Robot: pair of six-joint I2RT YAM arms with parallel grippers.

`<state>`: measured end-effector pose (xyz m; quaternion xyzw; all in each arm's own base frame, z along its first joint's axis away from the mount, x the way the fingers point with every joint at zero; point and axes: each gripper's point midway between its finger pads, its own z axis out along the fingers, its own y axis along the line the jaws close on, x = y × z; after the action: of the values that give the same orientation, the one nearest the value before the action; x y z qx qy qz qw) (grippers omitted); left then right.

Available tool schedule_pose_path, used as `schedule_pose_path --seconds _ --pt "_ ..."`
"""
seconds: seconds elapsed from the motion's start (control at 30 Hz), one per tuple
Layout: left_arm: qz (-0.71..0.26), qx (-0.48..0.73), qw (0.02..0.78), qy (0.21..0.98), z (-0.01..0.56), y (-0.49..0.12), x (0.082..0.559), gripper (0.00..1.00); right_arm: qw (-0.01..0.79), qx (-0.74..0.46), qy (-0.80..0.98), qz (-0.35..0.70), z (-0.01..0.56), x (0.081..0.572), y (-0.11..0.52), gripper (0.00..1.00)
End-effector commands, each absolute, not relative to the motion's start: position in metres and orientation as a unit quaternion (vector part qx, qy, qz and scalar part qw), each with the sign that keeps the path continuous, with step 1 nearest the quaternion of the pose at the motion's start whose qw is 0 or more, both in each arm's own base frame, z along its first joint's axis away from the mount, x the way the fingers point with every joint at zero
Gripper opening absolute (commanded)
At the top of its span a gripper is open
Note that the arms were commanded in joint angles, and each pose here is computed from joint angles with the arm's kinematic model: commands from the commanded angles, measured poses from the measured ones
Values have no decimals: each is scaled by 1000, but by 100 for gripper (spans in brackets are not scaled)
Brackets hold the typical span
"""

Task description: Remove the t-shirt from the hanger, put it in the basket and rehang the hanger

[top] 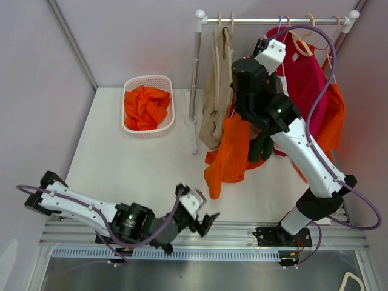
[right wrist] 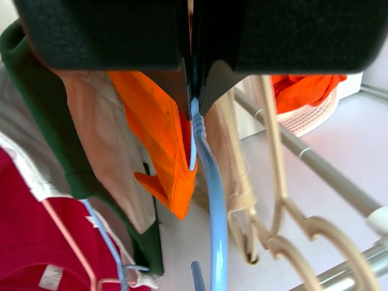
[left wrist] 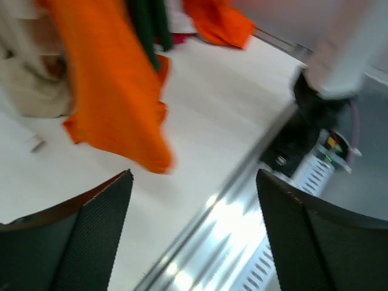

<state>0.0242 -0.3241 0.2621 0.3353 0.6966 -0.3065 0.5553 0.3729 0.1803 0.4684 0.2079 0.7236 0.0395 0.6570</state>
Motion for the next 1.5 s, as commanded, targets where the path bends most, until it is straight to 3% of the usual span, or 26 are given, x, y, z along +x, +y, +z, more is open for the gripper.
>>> schedule_pose_path --seconds 0.0,0.17,0.37,0.6,0.87,0.9,0.93,1.07,1.17,1.2,1.23,1.47 --pt "-300 265 583 707 278 -306 72 89 674 235 696 79 498 351 174 0" --pt "-260 249 622 695 289 -299 112 99 676 231 695 84 502 345 174 0" --pt "-294 249 621 683 294 -318 118 99 677 230 694 87 504 343 175 0" --pt "-377 276 602 647 312 -340 95 99 675 229 696 86 501 345 178 0" --pt "-344 273 608 662 299 -355 120 99 674 226 697 92 500 342 181 0" --pt "-343 274 605 664 299 -358 123 86 675 226 696 93 501 342 182 0" --pt "-333 273 600 675 289 -361 131 81 675 225 696 94 501 342 182 0" --pt "-320 281 594 682 279 -371 141 70 675 224 696 99 503 341 183 0" --pt "-317 278 603 677 284 -373 145 28 675 223 696 100 503 340 183 0" --pt "-316 274 607 676 287 -372 146 7 675 224 696 100 503 340 182 0" --pt "-314 274 612 673 291 -371 147 1 675 223 697 99 502 340 182 0" --pt "-320 280 628 652 318 -359 127 1 675 225 698 84 497 345 179 0"
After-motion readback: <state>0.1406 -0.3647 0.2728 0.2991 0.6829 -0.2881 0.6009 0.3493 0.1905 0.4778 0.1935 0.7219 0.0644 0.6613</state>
